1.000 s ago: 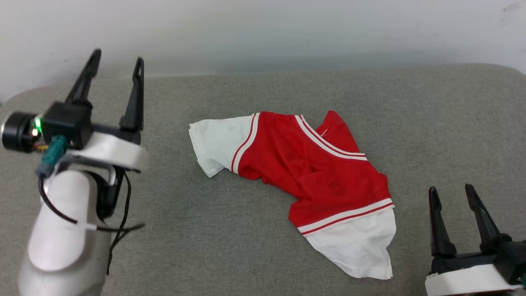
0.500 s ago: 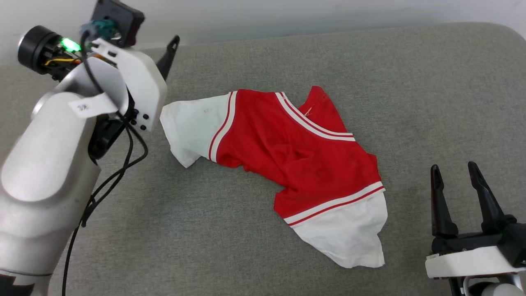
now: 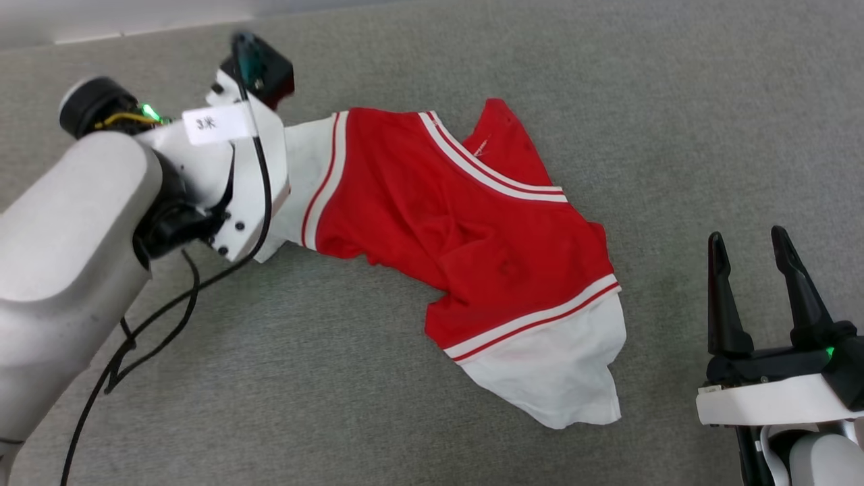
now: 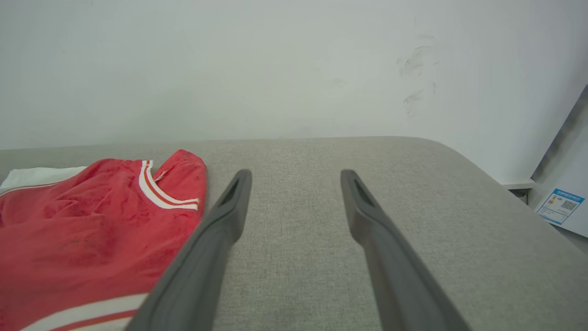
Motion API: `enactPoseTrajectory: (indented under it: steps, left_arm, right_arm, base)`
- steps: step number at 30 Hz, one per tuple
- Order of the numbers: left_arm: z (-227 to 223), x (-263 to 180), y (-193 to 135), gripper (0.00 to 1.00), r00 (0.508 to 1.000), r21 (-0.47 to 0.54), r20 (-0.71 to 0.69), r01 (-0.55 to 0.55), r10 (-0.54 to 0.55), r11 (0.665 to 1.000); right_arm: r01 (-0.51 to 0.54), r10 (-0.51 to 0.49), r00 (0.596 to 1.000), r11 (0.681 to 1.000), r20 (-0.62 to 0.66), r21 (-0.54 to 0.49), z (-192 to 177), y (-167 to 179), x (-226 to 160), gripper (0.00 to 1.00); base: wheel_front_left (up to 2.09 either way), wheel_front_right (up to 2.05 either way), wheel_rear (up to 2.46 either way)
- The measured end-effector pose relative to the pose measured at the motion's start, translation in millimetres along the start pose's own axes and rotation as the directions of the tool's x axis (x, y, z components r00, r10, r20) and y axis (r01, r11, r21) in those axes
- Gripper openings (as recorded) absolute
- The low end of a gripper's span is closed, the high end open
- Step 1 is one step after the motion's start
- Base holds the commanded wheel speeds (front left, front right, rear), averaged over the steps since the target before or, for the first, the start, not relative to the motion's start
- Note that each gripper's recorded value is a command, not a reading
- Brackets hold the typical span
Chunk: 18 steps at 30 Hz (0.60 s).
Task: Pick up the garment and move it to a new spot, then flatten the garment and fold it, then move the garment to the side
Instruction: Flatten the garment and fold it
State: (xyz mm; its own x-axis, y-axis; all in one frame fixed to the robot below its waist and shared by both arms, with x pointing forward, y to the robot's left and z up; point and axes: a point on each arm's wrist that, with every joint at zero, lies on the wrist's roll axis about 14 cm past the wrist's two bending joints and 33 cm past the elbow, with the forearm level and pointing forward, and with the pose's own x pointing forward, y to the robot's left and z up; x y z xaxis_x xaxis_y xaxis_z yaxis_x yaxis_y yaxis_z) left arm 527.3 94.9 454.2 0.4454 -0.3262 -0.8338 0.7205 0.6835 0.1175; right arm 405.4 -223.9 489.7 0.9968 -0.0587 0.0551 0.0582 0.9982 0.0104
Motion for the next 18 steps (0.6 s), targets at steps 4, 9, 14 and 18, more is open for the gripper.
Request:
enactPoseTrajectory:
  steps: [4, 9, 14, 18]
  left_arm:
    - [-27, 20, -11, 1.00, 0.989, -0.015, -0.126, 0.071, -0.072, 0.997]
    - [-59, 40, -23, 1.00, 0.961, -0.033, -0.241, 0.131, -0.135, 0.991]
    - [-72, 50, -26, 1.00, 0.951, -0.060, -0.264, 0.153, -0.164, 0.986]
    - [-72, 49, -28, 0.00, 0.956, -0.058, -0.244, 0.151, -0.160, 0.987]
  right_arm:
    - [0.021, -0.021, 1.000, 1.000, -0.017, -0.002, -6, -7, 1, 1.00]
    - [0.036, -0.036, 0.999, 0.999, -0.032, -0.005, -12, -12, 2, 1.00]
    - [0.037, -0.037, 0.999, 0.999, -0.033, -0.007, -14, -13, 7, 1.00]
    - [0.035, -0.035, 0.999, 0.999, -0.027, -0.005, -12, -12, 7, 1.00]
  base:
    - [0.00, 0.00, 0.00]
    - [0.00, 0.00, 0.00]
    - [0.00, 0.00, 0.00]
    - [0.00, 0.00, 0.00]
